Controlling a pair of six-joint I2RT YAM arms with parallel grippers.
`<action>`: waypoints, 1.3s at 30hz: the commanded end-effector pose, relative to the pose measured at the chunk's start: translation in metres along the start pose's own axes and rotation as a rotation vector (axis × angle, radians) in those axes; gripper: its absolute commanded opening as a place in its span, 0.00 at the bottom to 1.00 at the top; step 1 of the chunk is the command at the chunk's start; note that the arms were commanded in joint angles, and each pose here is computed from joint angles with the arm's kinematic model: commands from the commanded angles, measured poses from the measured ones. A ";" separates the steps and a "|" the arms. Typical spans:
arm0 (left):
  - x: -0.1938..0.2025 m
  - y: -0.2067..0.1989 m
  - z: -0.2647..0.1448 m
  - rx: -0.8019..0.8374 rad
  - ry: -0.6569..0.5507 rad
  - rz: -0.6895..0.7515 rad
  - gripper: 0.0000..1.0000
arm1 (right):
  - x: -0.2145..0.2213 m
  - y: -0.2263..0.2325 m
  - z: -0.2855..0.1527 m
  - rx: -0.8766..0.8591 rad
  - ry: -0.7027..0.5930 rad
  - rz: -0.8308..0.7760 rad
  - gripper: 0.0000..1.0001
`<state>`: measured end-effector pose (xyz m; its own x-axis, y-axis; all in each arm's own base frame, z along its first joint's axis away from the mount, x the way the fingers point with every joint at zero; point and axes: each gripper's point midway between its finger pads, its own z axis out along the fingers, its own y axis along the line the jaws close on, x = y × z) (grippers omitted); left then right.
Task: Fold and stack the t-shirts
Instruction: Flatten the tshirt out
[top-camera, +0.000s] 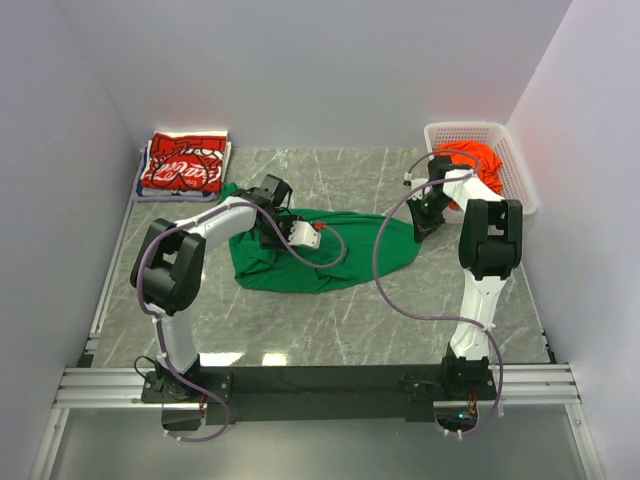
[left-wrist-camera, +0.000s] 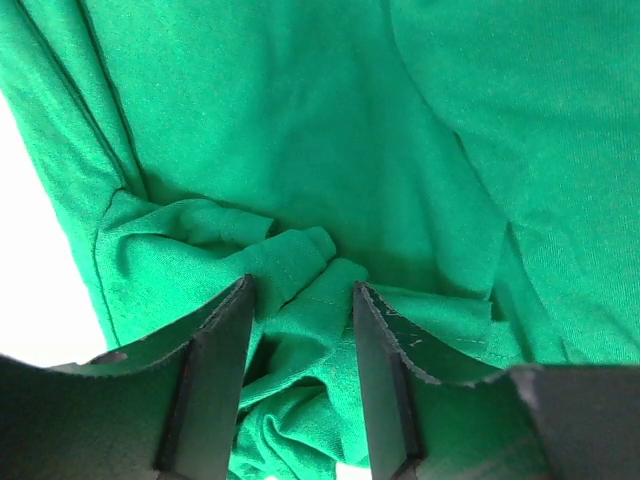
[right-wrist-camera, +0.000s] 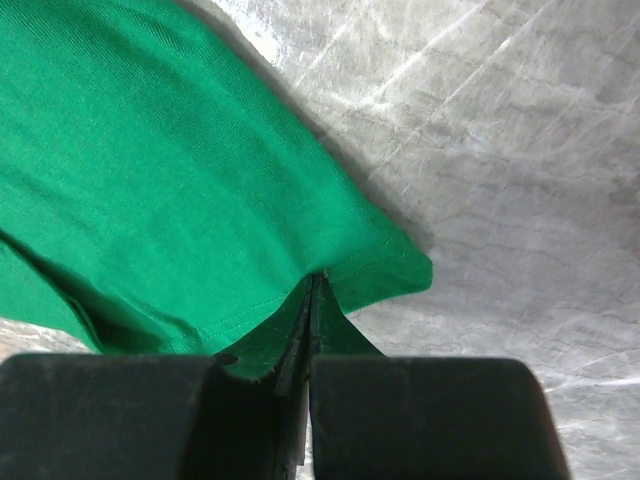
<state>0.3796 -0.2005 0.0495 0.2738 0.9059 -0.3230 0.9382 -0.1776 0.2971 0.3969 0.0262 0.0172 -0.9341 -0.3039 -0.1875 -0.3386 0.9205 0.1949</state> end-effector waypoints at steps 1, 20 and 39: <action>-0.011 0.010 -0.017 -0.015 -0.046 0.049 0.49 | 0.001 -0.003 -0.012 0.009 -0.022 -0.014 0.00; -0.006 0.093 -0.054 -0.147 -0.191 -0.277 0.01 | -0.003 0.002 -0.026 0.007 -0.048 -0.025 0.00; 0.009 0.077 -0.023 0.047 -0.335 -0.657 0.38 | 0.004 0.004 -0.019 -0.013 -0.017 -0.031 0.00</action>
<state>0.4579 -0.1889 0.0761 -0.3048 0.6933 -0.6530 0.9331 0.3549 -0.0588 0.3911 0.0251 0.0181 -0.9302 -0.3211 -0.1780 -0.3540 0.9129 0.2031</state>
